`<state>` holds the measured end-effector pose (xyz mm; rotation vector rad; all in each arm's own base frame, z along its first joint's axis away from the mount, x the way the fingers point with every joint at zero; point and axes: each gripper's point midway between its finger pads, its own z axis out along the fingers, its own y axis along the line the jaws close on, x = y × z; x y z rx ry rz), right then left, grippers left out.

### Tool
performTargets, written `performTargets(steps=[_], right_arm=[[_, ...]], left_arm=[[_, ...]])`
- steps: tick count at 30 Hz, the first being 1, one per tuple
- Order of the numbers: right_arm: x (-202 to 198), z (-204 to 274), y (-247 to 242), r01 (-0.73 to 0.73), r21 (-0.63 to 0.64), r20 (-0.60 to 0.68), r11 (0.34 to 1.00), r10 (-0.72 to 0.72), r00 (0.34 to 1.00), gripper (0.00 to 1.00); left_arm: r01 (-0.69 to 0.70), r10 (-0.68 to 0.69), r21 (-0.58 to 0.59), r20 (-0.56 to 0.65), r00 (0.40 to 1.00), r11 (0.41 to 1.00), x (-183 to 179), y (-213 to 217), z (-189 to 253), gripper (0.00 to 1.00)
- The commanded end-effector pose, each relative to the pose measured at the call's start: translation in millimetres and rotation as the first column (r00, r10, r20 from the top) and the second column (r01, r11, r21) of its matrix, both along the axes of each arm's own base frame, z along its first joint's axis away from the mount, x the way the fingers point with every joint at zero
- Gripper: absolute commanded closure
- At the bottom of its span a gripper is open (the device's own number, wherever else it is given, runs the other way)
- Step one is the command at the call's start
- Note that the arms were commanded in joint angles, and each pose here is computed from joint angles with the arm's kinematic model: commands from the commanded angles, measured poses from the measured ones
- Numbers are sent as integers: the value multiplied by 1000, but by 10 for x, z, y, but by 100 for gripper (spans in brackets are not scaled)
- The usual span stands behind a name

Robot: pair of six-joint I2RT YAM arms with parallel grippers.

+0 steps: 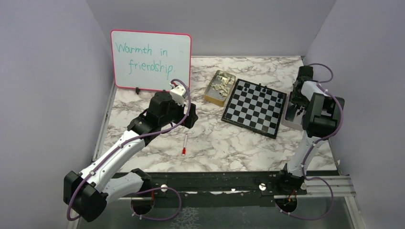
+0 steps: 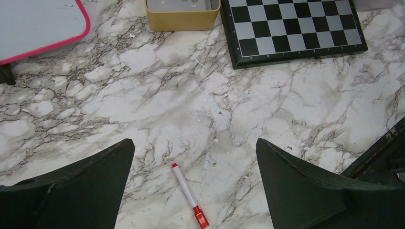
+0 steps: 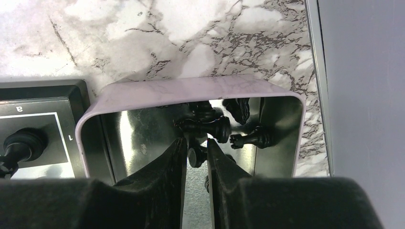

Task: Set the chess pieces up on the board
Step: Pick up the chess piece from the storage box.

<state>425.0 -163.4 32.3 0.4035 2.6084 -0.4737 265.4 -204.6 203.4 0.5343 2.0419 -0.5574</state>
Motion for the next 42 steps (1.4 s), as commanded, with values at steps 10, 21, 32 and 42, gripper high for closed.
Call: performTargets(steps=[10,21,32,42], right_arm=[[-33,-42,90,23,71,-32,997,-21,999,70],[-191,-80,40,59,35,-79,998,-56,995,76],[-280,-83,1,75,6,-101,997,-74,992,79],[-245,8,30,62,19,-74,998,-61,995,96]], left_arm=[[-10,10,0,28,1000,1000,12,27,50,2],[-8,8,-3,29,1000,1000,4,21,59,2],[-5,5,-5,29,1000,1000,0,17,59,2],[-7,7,-7,33,999,1000,-1,23,71,2]])
